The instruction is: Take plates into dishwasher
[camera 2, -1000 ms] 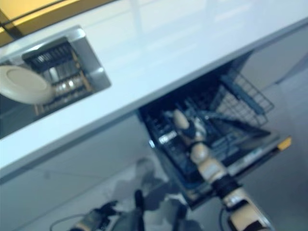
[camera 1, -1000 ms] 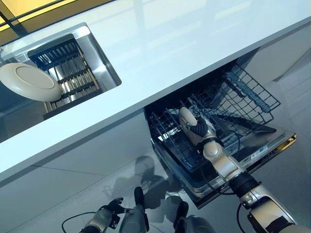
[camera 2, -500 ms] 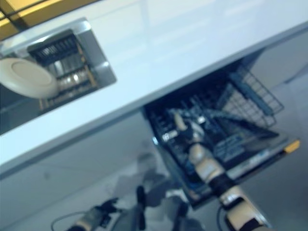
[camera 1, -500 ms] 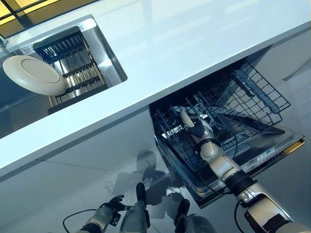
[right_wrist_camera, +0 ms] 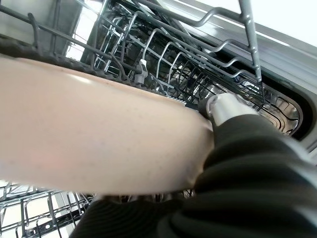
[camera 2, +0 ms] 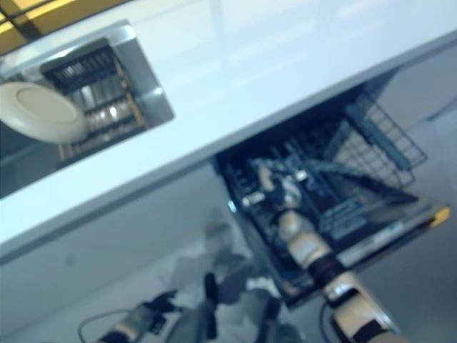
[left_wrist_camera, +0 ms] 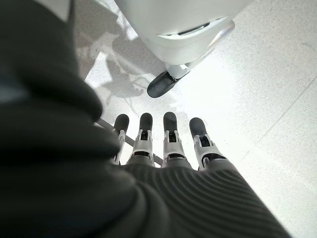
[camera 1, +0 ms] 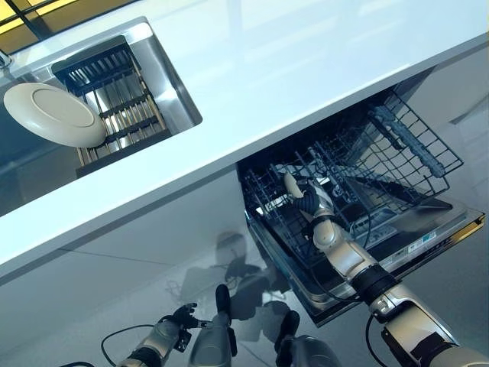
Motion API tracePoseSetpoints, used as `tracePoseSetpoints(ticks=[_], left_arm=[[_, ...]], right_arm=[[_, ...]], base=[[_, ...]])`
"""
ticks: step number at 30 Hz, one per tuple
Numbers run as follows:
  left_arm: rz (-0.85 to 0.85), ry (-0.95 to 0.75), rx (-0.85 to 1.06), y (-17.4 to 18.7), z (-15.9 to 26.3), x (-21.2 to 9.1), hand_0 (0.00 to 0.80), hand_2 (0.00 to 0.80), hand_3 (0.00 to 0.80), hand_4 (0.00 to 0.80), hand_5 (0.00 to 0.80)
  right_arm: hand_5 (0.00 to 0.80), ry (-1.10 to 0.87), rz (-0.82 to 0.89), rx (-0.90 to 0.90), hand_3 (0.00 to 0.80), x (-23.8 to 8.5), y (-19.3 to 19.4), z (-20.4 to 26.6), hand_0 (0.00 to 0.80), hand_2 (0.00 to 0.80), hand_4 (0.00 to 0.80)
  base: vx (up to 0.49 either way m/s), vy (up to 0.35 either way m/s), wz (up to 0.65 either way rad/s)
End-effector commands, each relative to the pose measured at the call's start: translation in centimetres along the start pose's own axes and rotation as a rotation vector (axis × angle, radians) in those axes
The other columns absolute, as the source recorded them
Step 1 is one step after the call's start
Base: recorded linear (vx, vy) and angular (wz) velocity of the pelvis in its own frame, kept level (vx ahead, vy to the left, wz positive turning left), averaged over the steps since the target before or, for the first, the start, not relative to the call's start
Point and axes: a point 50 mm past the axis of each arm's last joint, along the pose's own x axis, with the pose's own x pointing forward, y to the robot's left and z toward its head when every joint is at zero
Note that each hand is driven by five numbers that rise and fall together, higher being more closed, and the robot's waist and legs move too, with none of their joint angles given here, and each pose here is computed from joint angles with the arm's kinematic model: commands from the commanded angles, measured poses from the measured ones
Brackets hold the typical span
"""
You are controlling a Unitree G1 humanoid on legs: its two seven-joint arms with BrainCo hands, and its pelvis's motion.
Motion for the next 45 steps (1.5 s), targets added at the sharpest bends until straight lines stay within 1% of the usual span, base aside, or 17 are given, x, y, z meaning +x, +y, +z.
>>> tracePoseSetpoints(ticks=[1, 23, 26, 27, 28, 29, 30, 45], left_arm=[[0.031, -0.044, 0.012, 1.26, 1.85, 0.2, 0.0, 0.0, 0.0, 0.0, 0.0], [0.035, -0.053, 0.009, 1.33, 2.19, 0.24, 0.0, 0.0, 0.0, 0.0, 0.0], [0.037, -0.052, 0.007, 1.33, 2.22, 0.25, 0.0, 0.0, 0.0, 0.0, 0.0], [0.037, -0.052, 0.006, 1.3, 2.22, 0.25, 0.0, 0.0, 0.0, 0.0, 0.0], [0.038, -0.052, 0.005, 1.3, 2.24, 0.25, 0.0, 0.0, 0.0, 0.0, 0.0], [0.038, -0.052, 0.005, 1.28, 2.2, 0.25, 0.0, 0.0, 0.0, 0.0, 0.0], [0.037, -0.052, 0.004, 1.23, 2.18, 0.25, 0.0, 0.0, 0.0, 0.0, 0.0], [0.035, -0.036, -0.003, 0.94, 1.81, 0.24, 0.0, 0.0, 0.0, 0.0, 0.0]], right_arm=[[0.8, -0.025, 0.171, 0.024, 0.8, -0.41, 3.63, 1.72, 0.8, 0.8, 0.8], [0.8, -0.008, 0.141, 0.024, 0.8, -0.09, 3.47, 1.78, 0.8, 0.8, 0.8], [0.48, -0.006, 0.139, 0.026, 0.48, -0.13, 3.51, 1.82, 0.48, 0.48, 0.48], [0.358, -0.007, 0.135, 0.026, 0.358, -0.16, 3.53, 1.78, 0.358, 0.358, 0.358], [0.188, -0.006, 0.133, 0.028, 0.188, -0.17, 3.54, 1.73, 0.188, 0.188, 0.188], [0.05, -0.004, 0.131, 0.03, 0.05, -0.19, 3.54, 1.7, 0.05, 0.05, 0.05], [0.0, -0.004, 0.127, 0.032, 0.0, -0.19, 3.51, 1.67, 0.0, 0.0, 0.0], [0.0, -0.013, 0.083, 0.067, 0.0, -0.28, 3.28, 1.88, 0.0, 0.0, 0.0]], base=[[0.0, 0.0, 0.0], [0.0, 0.0, 0.0], [0.0, 0.0, 0.0], [0.0, 0.0, 0.0], [0.0, 0.0, 0.0], [0.0, 0.0, 0.0], [0.0, 0.0, 0.0], [0.0, 0.0, 0.0]])
